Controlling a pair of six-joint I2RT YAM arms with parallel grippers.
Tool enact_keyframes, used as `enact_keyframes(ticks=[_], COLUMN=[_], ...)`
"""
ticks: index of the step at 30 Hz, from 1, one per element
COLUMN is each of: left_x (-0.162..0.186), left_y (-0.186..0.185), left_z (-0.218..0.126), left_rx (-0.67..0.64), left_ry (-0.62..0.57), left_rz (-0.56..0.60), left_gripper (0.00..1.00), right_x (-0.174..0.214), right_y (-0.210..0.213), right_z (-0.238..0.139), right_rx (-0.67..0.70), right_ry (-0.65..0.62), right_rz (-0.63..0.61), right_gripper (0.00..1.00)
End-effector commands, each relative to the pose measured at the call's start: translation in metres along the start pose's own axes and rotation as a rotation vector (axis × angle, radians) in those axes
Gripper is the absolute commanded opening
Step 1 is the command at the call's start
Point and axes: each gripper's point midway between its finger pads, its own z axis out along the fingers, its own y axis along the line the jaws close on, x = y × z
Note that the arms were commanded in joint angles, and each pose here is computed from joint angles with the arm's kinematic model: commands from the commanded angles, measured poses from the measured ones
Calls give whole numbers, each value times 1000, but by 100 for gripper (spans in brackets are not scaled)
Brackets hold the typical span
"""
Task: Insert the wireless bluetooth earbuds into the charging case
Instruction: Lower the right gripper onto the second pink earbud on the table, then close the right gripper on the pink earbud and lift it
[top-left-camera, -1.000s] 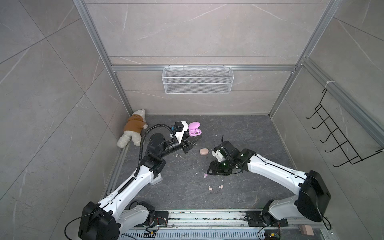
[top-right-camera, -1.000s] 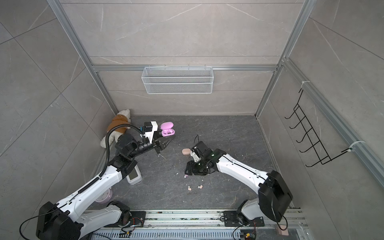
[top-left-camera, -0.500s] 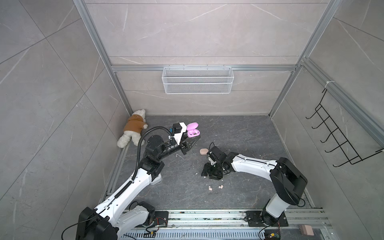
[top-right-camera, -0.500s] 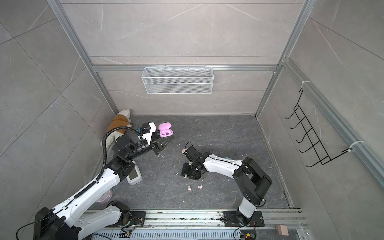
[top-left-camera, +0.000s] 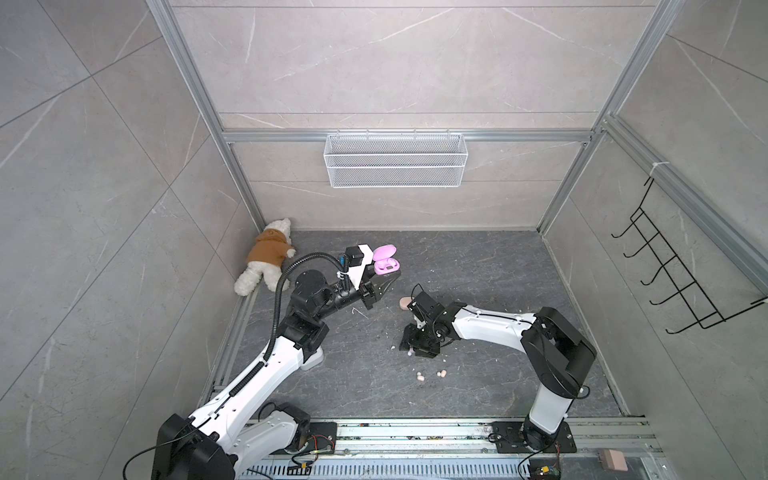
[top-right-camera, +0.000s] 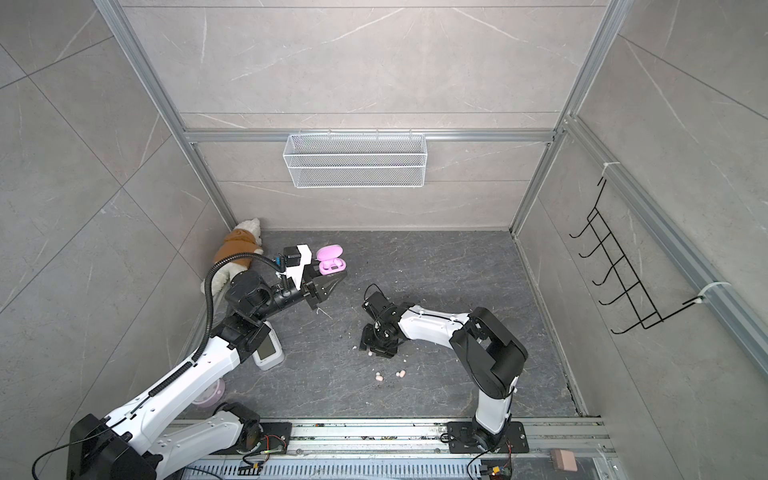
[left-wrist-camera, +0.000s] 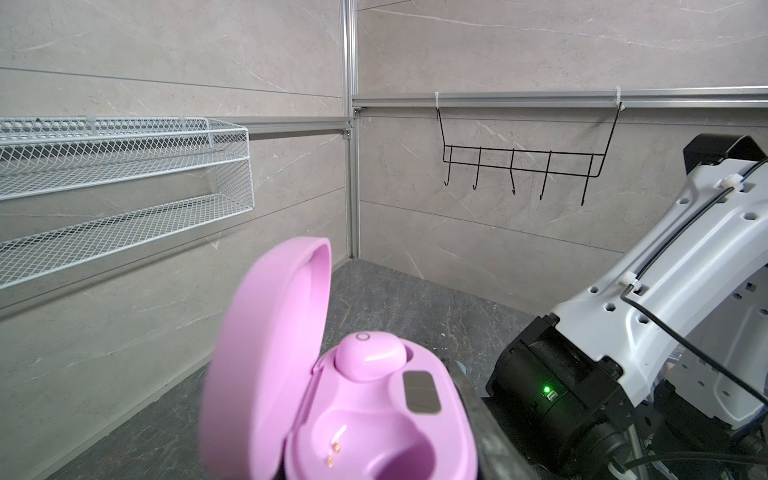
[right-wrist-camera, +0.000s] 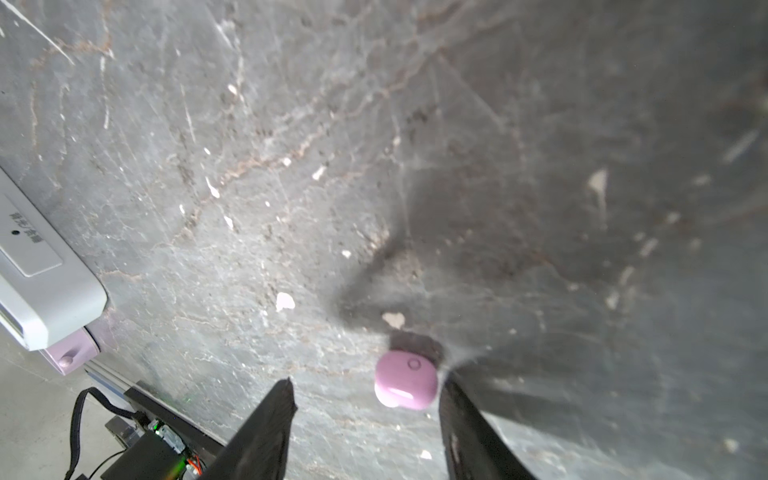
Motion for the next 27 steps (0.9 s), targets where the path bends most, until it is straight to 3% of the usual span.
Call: enact_keyframes(ticks=[1, 11, 19, 27], left_x=[-8, -8, -10, -11], left_y=[-1, -1, -2, -3], left_z=[-2, -2, -4, -4], left_rx=[5, 5, 3, 5], left_ry=[-30, -30, -35, -36], left_rz=[33, 32, 33, 34], left_gripper=[3, 2, 2, 2], right_x=[-5, -14, -18, -14], right_y=[4, 10, -5, 1], right_z=[4, 7, -3, 3], right_rx=[17, 42, 194, 241], right_ry=[-9, -12, -14, -1], right_rz=[-23, -65, -151, -216], right_gripper=[59, 58, 55, 44])
